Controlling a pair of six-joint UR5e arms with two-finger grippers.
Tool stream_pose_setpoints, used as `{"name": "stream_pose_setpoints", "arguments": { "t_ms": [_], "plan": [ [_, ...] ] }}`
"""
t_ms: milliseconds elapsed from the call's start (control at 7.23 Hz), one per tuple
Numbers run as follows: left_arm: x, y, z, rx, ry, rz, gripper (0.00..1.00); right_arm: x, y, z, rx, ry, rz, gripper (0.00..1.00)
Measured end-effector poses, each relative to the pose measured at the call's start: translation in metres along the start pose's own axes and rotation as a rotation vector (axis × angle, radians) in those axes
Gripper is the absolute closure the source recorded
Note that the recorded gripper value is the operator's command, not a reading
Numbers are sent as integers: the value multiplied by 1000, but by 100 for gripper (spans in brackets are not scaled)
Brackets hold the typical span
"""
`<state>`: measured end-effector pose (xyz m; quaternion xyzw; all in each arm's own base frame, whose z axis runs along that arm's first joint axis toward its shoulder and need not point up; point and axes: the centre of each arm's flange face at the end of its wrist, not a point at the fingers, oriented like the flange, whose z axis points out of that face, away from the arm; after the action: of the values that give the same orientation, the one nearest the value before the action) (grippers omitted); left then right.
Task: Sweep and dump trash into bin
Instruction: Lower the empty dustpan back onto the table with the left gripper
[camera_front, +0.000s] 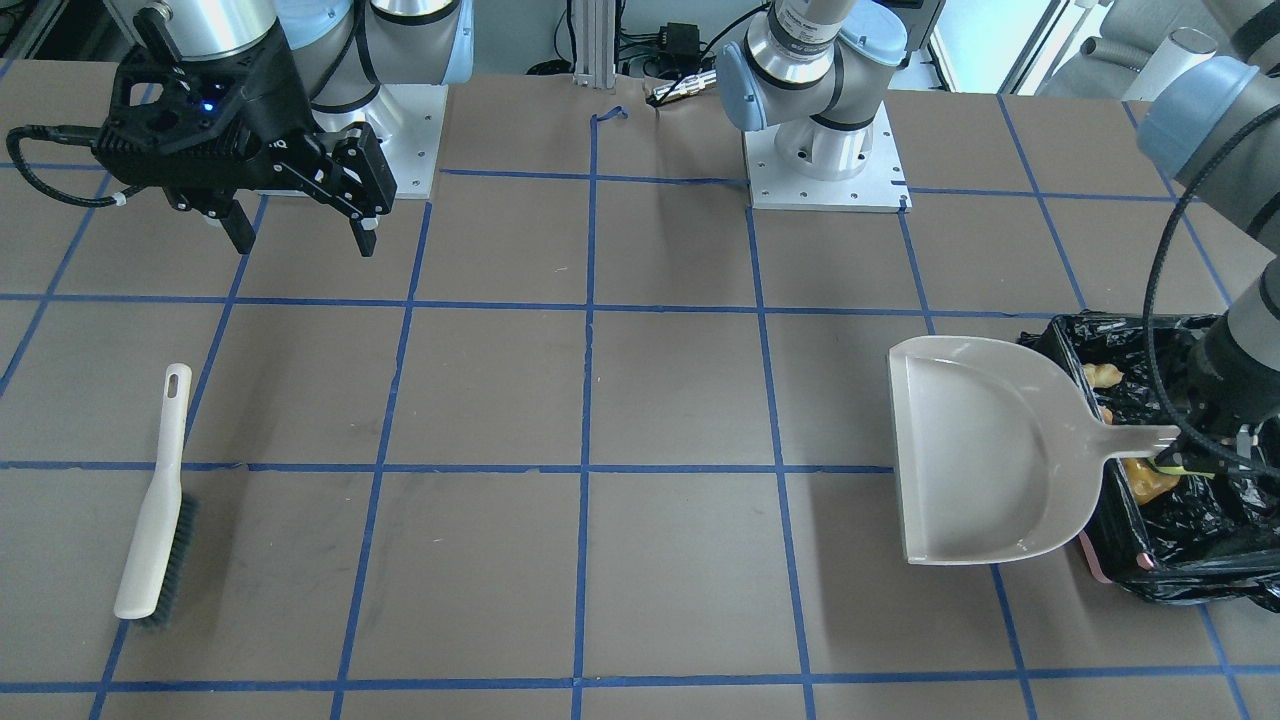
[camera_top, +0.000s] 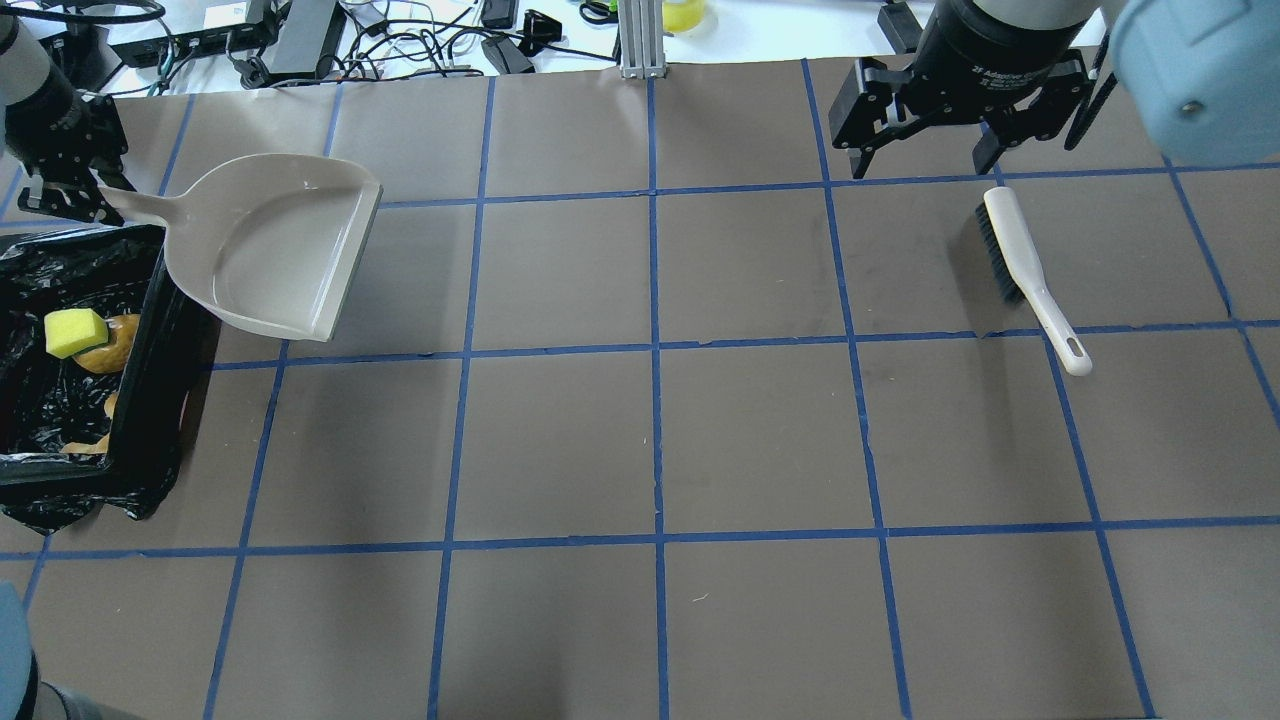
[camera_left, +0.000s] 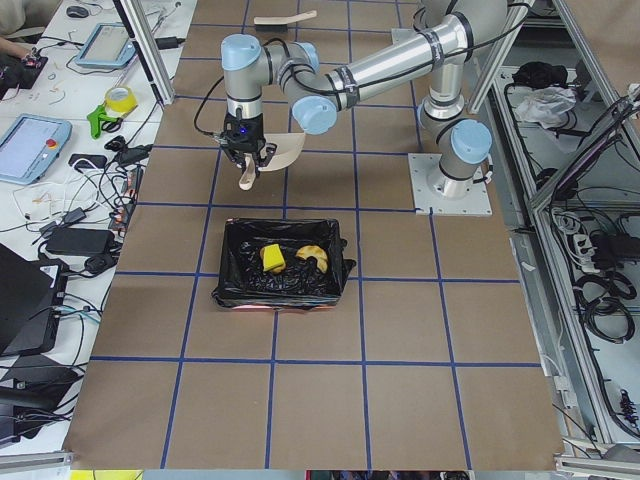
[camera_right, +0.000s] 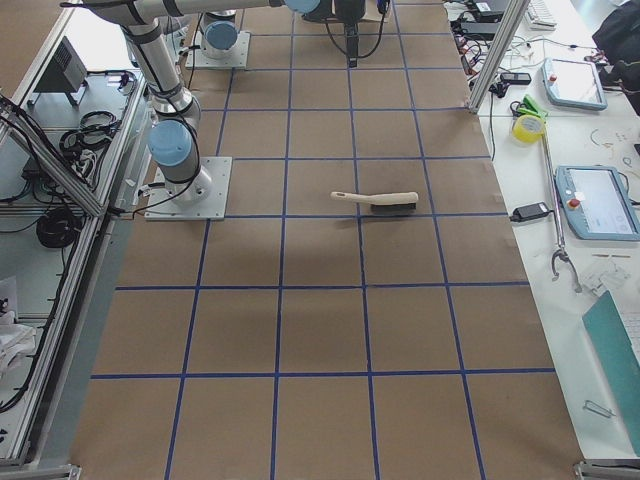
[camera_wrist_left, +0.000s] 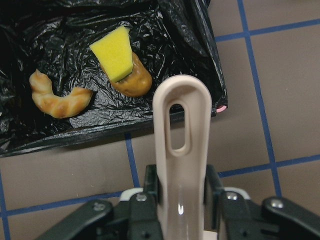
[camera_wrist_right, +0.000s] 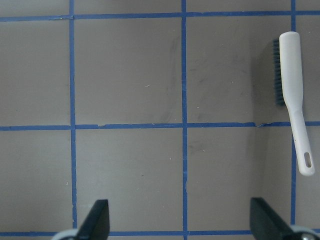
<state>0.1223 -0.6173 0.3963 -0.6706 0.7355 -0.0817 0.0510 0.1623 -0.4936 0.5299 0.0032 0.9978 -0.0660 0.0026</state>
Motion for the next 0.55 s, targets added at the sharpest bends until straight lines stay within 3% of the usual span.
{"name": "stream_pose_setpoints", "arguments": {
  "t_ms": [138,553],
  "plan": [
    [10,8,11,-31,20,-11,100,0,0,0,0,0,-1,0],
    [40,51,35,-47,66,2,100,0,1,-1,2,0,-2,0]
  ]
}}
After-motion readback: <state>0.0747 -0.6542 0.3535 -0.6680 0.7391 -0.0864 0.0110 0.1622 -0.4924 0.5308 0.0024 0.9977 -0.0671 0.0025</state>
